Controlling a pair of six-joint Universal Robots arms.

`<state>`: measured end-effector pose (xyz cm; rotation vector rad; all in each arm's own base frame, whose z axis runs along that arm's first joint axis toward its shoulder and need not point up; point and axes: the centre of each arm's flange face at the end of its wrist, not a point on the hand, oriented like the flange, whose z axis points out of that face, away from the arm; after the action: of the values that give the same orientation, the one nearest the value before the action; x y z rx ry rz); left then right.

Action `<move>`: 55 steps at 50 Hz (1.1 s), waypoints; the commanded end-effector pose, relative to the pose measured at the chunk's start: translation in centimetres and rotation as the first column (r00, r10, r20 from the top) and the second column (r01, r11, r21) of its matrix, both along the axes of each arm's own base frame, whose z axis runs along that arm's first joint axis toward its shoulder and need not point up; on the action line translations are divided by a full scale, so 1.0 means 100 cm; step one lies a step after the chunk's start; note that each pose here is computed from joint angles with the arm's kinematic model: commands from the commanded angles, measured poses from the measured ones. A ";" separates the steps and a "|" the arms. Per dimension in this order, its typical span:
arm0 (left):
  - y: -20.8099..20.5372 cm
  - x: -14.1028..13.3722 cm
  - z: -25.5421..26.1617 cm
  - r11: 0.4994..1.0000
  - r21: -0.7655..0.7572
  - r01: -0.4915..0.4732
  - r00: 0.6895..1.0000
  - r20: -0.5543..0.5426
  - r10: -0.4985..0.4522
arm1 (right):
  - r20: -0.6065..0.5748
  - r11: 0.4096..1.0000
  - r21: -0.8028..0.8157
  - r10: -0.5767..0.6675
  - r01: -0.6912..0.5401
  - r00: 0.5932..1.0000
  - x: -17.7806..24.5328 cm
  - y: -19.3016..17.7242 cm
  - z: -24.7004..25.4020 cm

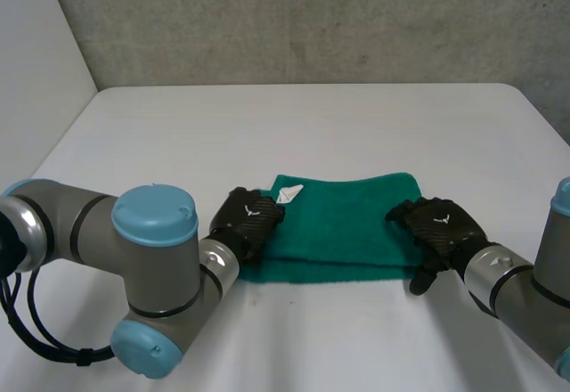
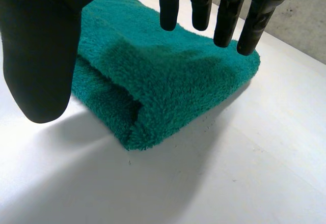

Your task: Fold the towel.

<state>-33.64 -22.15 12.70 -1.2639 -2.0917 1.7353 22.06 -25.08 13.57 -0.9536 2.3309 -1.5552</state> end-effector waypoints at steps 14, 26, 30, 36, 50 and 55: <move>0.046 0.026 0.004 0.999 0.014 -0.049 0.996 0.071 0.048 | 0.012 0.998 -0.046 -0.048 0.048 0.999 -0.001 -0.005 -0.003; 0.050 0.027 0.003 0.999 0.016 -0.051 0.996 0.080 0.050 | -0.058 0.995 -0.066 -0.080 0.076 0.995 -0.004 -0.020 -0.021; 0.046 0.031 0.021 0.995 -0.025 -0.092 0.994 0.056 0.093 | -0.105 0.990 -0.117 -0.085 0.073 0.991 -0.005 -0.025 -0.016; 0.038 0.039 0.049 0.984 -0.081 -0.156 0.988 -0.005 0.156 | -0.210 0.931 -0.326 0.098 -0.164 0.973 0.059 -0.007 0.027; 0.000 0.063 0.086 0.946 -0.143 -0.290 0.953 -0.130 0.272 | -0.295 0.699 -0.298 0.580 -0.650 0.759 0.174 0.100 0.002; -0.007 0.058 0.093 0.945 -0.114 -0.308 0.937 -0.210 0.280 | -0.304 0.752 -0.279 0.521 -0.597 0.798 0.169 0.089 0.001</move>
<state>-27.39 -22.18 21.39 -0.9083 -2.1921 2.0797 39.36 -15.56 14.46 -1.7891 1.5284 -1.6982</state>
